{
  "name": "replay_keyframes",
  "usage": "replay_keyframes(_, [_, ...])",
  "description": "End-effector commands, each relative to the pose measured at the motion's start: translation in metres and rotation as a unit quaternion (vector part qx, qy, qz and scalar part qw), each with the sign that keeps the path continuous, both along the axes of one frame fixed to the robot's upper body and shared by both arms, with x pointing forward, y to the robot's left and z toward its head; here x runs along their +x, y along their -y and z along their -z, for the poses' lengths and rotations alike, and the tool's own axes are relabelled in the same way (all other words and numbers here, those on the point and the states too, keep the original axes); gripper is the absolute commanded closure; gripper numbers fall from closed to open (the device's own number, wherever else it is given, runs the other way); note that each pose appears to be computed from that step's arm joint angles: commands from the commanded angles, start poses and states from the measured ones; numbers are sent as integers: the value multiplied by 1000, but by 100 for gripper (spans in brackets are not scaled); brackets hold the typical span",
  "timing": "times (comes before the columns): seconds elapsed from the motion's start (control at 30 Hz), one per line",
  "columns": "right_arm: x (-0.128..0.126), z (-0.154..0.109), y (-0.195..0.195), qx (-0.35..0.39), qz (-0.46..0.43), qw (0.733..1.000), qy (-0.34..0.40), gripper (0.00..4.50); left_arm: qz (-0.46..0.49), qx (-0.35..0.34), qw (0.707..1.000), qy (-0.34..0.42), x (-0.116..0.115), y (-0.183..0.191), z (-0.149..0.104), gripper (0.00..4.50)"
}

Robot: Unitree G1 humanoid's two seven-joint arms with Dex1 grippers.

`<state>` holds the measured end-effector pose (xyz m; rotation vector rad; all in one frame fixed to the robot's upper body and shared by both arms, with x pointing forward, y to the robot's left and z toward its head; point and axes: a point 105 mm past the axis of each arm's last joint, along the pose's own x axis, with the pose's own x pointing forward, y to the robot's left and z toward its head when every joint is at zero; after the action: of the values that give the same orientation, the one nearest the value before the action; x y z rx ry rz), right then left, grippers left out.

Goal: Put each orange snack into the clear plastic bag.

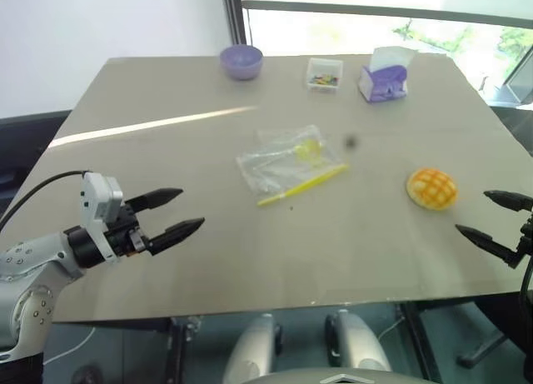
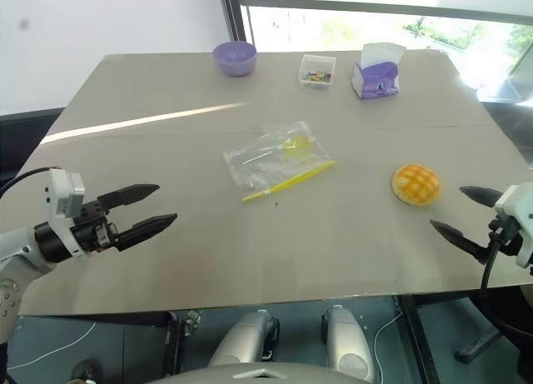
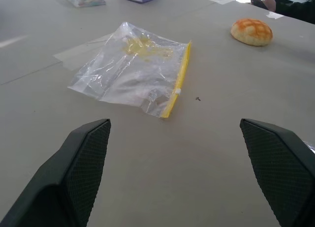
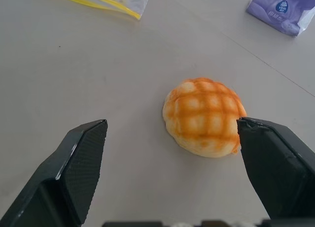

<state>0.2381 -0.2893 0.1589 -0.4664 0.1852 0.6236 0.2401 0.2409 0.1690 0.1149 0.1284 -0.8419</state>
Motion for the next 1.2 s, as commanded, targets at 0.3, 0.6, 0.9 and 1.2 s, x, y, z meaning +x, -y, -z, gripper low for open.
replay_keyframes(0.3, [5,-19,-17,-1,-25,999,28,0,9,-11,1000,25,3,5,-13,5])
replay_keyframes(0.6, [10,-21,-36,16,-50,998,38,0,-12,-15,999,29,10,8,-15,5])
replay_keyframes(0.9, [20,-18,-110,38,-156,985,63,0,-77,-100,984,-126,28,22,-1,5])
replay_keyframes(1.2, [23,-17,-169,51,-238,966,85,0,-99,-221,917,-317,61,58,20,5])
